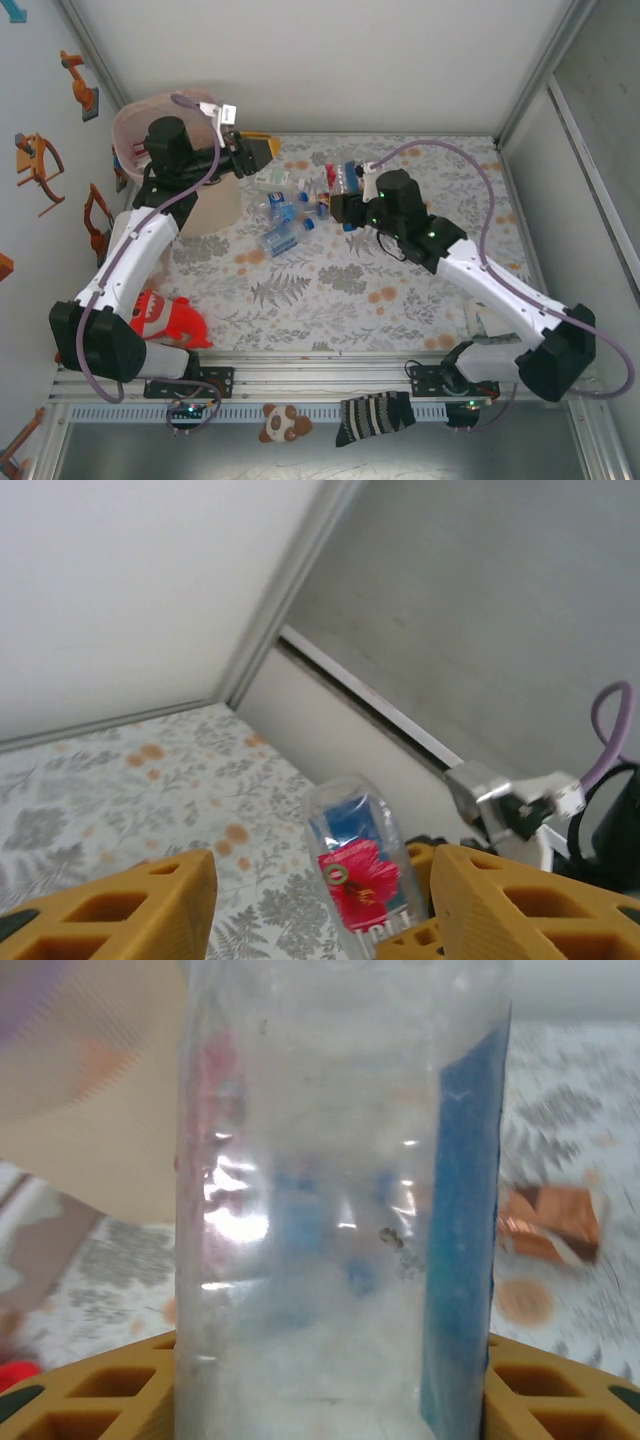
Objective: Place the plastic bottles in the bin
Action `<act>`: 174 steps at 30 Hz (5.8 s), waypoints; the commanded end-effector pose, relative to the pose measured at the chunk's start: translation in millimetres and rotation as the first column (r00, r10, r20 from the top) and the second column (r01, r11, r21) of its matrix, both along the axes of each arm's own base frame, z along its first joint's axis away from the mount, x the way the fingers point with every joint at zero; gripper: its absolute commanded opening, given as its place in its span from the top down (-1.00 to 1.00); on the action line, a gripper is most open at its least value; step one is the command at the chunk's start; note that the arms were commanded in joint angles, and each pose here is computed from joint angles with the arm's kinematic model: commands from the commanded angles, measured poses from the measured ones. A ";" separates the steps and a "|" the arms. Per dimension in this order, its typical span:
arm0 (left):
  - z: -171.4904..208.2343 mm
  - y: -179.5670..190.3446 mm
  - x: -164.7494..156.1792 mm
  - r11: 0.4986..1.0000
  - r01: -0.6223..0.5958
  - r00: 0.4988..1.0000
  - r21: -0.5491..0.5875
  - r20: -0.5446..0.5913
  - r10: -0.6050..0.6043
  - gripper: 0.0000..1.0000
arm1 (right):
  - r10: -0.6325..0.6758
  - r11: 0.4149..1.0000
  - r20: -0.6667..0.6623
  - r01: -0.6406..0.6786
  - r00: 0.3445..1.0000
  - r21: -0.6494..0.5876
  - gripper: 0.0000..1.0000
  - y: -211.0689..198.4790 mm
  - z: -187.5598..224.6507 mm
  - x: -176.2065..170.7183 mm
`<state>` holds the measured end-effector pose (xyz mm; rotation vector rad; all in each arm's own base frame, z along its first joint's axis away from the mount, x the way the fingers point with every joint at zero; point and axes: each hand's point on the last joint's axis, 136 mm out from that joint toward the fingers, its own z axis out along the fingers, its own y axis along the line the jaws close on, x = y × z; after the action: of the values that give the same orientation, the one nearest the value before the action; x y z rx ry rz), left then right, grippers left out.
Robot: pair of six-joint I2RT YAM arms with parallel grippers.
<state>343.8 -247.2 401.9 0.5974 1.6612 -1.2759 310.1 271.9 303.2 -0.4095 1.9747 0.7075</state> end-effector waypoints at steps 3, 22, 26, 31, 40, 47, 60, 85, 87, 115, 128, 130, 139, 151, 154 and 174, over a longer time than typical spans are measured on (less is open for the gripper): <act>40.2 -18.7 -25.9 0.993 0.113 0.981 -0.039 0.161 -0.105 -0.29 | 0.156 0.986 0.272 -0.166 0.950 0.015 0.11 3.1 58.9 -29.1; 40.6 -115.9 -69.5 0.983 0.182 0.974 0.027 0.131 -0.184 -0.75 | 0.113 0.992 0.504 -0.068 0.857 -0.107 0.22 -14.3 93.4 -20.4; 33.3 -130.9 -67.1 0.981 0.192 0.978 0.010 0.083 -0.192 -0.71 | 0.098 0.993 0.504 -0.050 0.858 -0.107 0.21 -16.1 92.1 -17.7; 22.1 -142.8 -61.5 0.984 0.179 0.984 -0.003 0.018 -0.179 -0.63 | 0.084 0.994 0.504 -0.034 0.860 -0.109 0.21 -17.7 92.2 -15.3; 12.1 -147.5 -52.6 0.989 0.148 0.989 0.003 -0.020 -0.148 -0.50 | 0.093 0.993 0.508 -0.044 0.857 -0.106 0.21 -16.6 94.1 -17.0; 14.2 -146.3 -53.6 0.989 0.148 0.989 -0.001 -0.012 -0.148 -0.26 | 0.085 0.994 0.499 -0.038 0.862 -0.105 0.13 -17.5 93.6 -16.0; 23.2 -125.4 -43.2 0.996 0.078 0.996 0.048 0.032 -0.079 -0.09 | 0.071 0.995 0.493 -0.029 0.867 -0.092 -0.48 -30.9 105.7 -29.4; 39.5 136.6 67.2 0.556 -0.659 0.747 0.506 0.352 0.564 -0.02 | 0.070 0.994 0.494 -0.019 0.867 -0.106 -0.51 -46.3 110.4 -44.7; 27.2 151.2 79.5 0.452 -0.675 0.728 0.583 0.427 0.537 -0.01 | 0.072 0.994 0.494 -0.021 0.866 -0.109 -0.51 -45.9 110.0 -44.7; -111.6 251.4 193.3 -0.079 -0.542 0.774 0.837 0.534 0.340 0.03 | 0.101 0.988 0.450 -0.034 0.887 -0.154 -0.51 -39.0 90.6 -38.4; -178.0 243.1 179.7 0.122 -0.327 0.879 0.937 0.255 0.402 -0.47 | 0.107 0.986 0.434 -0.039 0.895 -0.162 -0.51 -33.5 83.2 -32.6; -164.9 235.2 175.1 0.193 -0.351 0.877 0.916 0.249 0.411 -0.56 | 0.109 0.986 0.435 -0.042 0.894 -0.162 -0.51 -32.7 83.9 -32.5; -87.9 207.2 152.8 0.417 -0.467 0.857 0.780 0.283 0.431 -0.72 | 0.099 0.987 0.441 -0.032 0.892 -0.156 -0.51 -35.4 88.2 -33.3; -55.4 188.8 149.2 0.559 -0.508 0.843 0.656 0.245 0.479 -0.06 | 0.092 0.987 0.423 -0.026 0.901 -0.158 -0.51 -35.9 87.4 -31.9; -62.8 182.1 160.4 0.602 -0.485 0.852 0.634 0.188 0.488 0.03 | 0.091 0.987 0.422 -0.025 0.902 -0.159 -0.51 -36.1 87.8 -31.7; -161.2 178.7 186.2 0.628 -0.298 0.865 0.719 -0.074 0.496 0.10 | 0.087 0.987 0.396 -0.024 0.914 -0.161 -0.51 -32.5 82.9 -26.9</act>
<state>544.2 -67.1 244.6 0.4601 2.2995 -0.3185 282.1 240.2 366.4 -0.6894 1.6618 0.4535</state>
